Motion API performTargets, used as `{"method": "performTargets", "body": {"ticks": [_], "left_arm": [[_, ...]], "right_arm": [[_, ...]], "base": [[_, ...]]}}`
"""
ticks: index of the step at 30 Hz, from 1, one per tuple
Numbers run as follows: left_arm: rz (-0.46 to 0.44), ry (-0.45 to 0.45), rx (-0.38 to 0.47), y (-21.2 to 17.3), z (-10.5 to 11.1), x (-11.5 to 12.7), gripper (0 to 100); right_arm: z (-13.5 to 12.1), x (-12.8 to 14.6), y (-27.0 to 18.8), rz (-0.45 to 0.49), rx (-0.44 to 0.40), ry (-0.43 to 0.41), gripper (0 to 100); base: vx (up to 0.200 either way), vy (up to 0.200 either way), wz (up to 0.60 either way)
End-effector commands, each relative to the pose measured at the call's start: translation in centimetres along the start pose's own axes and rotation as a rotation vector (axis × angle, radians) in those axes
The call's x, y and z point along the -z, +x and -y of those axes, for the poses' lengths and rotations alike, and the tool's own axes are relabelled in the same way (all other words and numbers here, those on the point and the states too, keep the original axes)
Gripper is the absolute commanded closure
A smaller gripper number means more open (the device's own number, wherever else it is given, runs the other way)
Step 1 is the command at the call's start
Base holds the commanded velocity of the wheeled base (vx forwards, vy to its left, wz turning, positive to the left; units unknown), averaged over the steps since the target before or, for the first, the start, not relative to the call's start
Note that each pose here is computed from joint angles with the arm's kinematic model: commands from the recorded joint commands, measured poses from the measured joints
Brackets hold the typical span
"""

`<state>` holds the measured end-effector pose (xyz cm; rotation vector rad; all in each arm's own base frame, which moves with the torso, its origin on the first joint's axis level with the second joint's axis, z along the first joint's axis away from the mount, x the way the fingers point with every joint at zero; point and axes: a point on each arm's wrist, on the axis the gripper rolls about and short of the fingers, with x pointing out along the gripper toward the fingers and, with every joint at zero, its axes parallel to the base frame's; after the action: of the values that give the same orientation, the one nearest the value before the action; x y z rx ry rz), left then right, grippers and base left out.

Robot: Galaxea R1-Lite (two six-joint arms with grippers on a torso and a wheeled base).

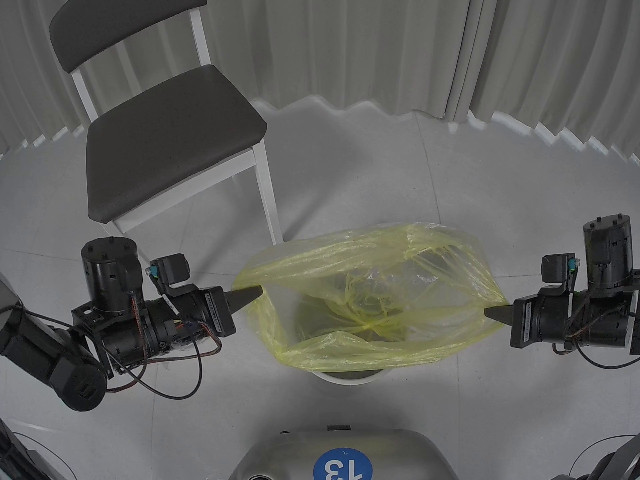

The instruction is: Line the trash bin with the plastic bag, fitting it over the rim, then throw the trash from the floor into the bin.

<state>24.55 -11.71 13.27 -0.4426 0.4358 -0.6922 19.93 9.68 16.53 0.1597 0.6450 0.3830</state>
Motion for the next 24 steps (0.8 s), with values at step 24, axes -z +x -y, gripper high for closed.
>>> {"method": "performTargets", "body": {"ticks": [24], "left_arm": [[0.017,-0.018,0.068,3.0,0.8,2.7,100]], "right_arm": [[-0.1,0.2,2.4,0.032,-0.007,-0.013,100]], "base": [[0.0,0.0,0.0]]}}
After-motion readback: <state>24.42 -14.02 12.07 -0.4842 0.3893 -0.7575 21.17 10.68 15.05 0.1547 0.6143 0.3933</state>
